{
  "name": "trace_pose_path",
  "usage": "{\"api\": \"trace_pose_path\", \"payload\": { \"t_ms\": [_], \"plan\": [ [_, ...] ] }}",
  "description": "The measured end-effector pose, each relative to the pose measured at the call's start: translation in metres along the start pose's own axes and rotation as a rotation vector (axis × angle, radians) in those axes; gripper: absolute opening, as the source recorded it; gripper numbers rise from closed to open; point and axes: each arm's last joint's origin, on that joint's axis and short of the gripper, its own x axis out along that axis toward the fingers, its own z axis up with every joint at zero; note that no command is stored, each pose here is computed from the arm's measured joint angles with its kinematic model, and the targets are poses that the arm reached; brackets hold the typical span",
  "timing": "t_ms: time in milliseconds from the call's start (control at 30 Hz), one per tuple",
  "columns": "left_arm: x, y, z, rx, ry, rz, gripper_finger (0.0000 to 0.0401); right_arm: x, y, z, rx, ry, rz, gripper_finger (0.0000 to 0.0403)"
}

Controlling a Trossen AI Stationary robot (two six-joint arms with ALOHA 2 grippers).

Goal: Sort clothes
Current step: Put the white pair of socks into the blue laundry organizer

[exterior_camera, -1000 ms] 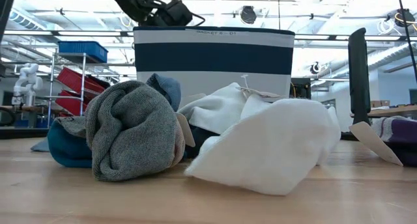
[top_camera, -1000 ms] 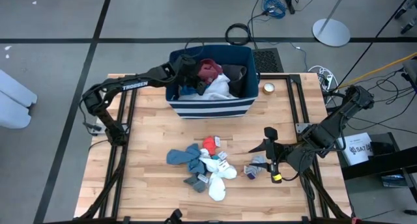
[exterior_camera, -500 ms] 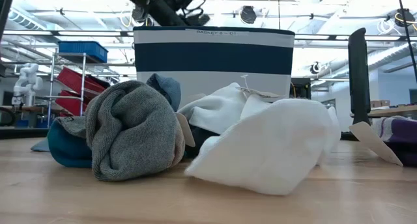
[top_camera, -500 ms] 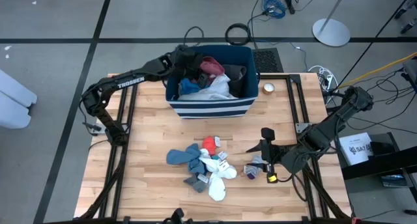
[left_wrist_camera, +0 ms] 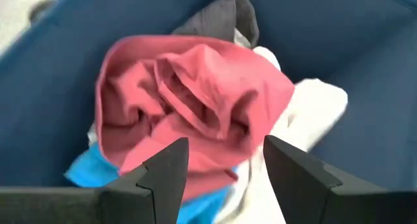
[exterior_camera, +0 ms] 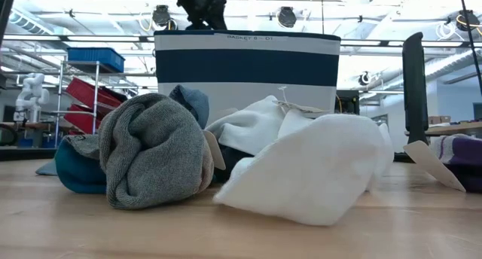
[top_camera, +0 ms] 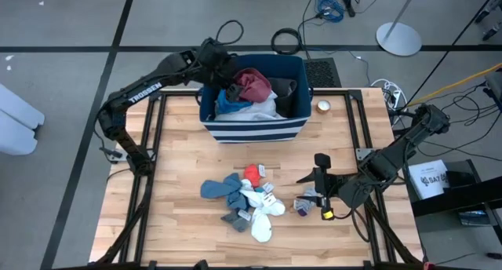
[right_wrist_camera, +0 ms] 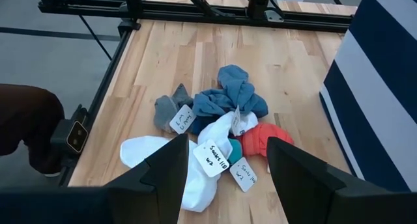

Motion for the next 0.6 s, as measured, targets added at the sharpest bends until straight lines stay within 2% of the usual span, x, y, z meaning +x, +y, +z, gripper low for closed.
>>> {"api": "trace_pose_path", "payload": {
  "t_ms": [233,433,600],
  "plan": [
    [-0.001,-0.031,-0.008,0.038,0.075,-0.226,0.0208,0.0,0.0,0.001,0.002,-0.005,0.003,0.0194],
    [-0.013,-0.073,-0.017,0.107,0.084,-0.325,0.0208,0.0,0.001,0.001,0.022,-0.005,0.01,0.0194],
    [-0.028,-0.116,-0.033,0.216,0.118,-0.407,0.0208,0.006,0.004,-0.001,0.01,0.013,0.003,0.0194]
  ]
}}
